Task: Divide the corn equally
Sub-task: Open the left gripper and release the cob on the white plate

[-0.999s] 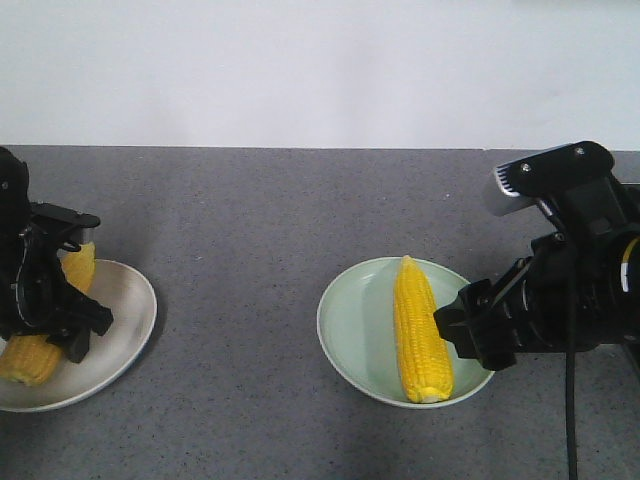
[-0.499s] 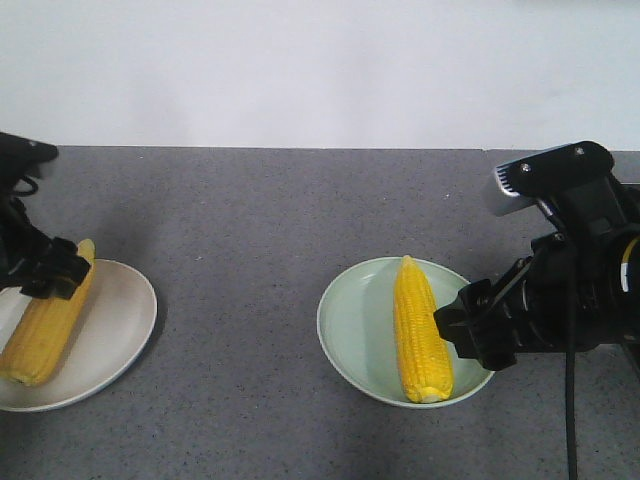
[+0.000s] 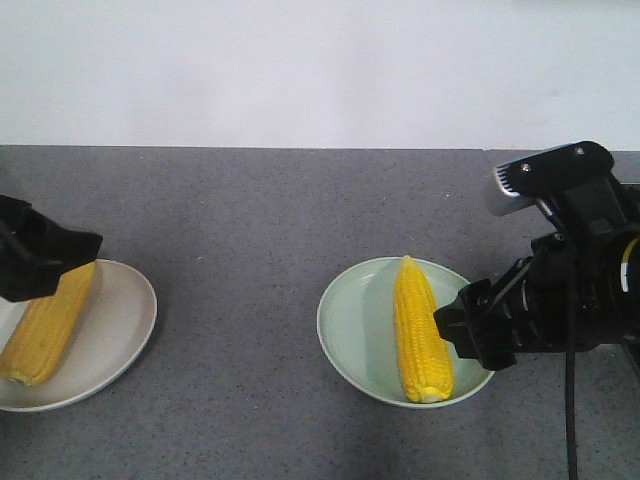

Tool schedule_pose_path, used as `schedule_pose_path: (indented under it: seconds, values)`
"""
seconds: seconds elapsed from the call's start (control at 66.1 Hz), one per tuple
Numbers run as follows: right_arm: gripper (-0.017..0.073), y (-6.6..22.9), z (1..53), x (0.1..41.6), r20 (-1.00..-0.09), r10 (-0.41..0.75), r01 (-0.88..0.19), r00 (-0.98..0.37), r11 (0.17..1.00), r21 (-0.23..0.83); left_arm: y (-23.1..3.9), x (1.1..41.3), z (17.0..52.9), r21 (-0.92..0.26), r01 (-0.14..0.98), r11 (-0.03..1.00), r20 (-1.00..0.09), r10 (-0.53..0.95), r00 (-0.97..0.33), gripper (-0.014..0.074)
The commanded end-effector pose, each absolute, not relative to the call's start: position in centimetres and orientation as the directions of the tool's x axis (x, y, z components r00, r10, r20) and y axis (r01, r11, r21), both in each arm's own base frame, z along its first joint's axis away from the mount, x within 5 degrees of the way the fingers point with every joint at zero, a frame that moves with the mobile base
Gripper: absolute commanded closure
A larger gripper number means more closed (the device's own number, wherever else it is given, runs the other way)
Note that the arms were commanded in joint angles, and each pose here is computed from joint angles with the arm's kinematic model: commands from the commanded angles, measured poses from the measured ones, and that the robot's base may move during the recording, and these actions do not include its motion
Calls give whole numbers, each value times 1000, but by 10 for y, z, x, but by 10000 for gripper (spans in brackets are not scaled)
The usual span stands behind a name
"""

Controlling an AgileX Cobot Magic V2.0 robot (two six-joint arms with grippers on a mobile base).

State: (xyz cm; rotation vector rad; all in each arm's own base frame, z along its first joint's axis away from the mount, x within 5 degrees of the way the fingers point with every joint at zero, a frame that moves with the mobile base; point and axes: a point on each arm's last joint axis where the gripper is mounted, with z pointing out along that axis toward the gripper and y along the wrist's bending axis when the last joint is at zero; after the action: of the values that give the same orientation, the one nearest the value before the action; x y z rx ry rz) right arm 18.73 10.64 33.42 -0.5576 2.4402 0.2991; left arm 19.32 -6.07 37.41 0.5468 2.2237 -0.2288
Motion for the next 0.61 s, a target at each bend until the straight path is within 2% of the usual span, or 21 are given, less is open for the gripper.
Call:
schedule_pose_path:
  seconds: [0.0,0.182,0.469,0.59]
  values:
    - [3,106,348,187,-676,-303,-467,-671,881,70,-62,176,387,-8,461,887,-866,224,-446,60]
    - [3,106,348,187,-676,-302,-467,-672,882,70,-60,157,376,-75,453,889,-897,138,-419,60]
    - [5,106,348,187,-676,-302,-467,-672,882,70,-54,141,368,-64,433,899,-922,113,-369,62]
    - [55,106,348,187,-674,-303,-467,-674,882,70,-54,141,367,-63,433,899,-922,114,-369,108]
